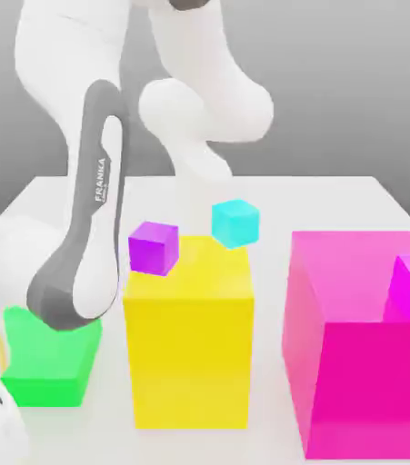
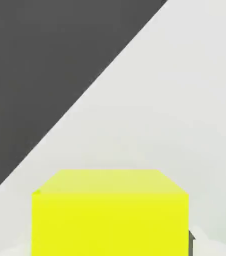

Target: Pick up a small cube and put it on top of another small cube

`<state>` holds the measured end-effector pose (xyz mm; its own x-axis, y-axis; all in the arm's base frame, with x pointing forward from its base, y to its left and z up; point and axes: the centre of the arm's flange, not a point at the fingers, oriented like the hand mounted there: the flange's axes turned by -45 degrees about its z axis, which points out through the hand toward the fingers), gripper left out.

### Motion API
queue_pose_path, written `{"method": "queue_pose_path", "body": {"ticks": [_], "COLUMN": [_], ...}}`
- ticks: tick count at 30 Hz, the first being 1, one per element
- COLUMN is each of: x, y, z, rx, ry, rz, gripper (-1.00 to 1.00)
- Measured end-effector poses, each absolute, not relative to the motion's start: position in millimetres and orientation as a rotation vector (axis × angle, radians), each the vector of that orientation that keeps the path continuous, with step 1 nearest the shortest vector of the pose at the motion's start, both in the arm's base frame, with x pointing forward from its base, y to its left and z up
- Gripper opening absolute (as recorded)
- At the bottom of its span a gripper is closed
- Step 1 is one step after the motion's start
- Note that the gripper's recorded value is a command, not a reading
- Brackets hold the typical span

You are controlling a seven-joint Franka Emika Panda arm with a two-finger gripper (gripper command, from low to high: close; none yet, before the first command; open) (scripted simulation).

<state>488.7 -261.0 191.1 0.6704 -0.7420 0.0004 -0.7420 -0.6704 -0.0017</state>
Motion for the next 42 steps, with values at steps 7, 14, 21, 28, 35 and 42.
{"method": "queue_pose_path", "body": {"ticks": [7,14,21,28,35,42], "x": [484,461,418,370,366,367], "y": [-215,-159,-109,-66,-64,-64], "z": [282,362,427,459,411,448], "rx": [-2.82,-2.806,-2.817,-2.848,-2.85,-2.854], "ry": [1.268,1.249,1.267,1.305,1.309,1.311], "rz": [-0.001,0.005,0.008,0.001,0.0,0.0], "gripper": [-1.0,-1.0,-1.0,-1.0,1.0,1.0]}}
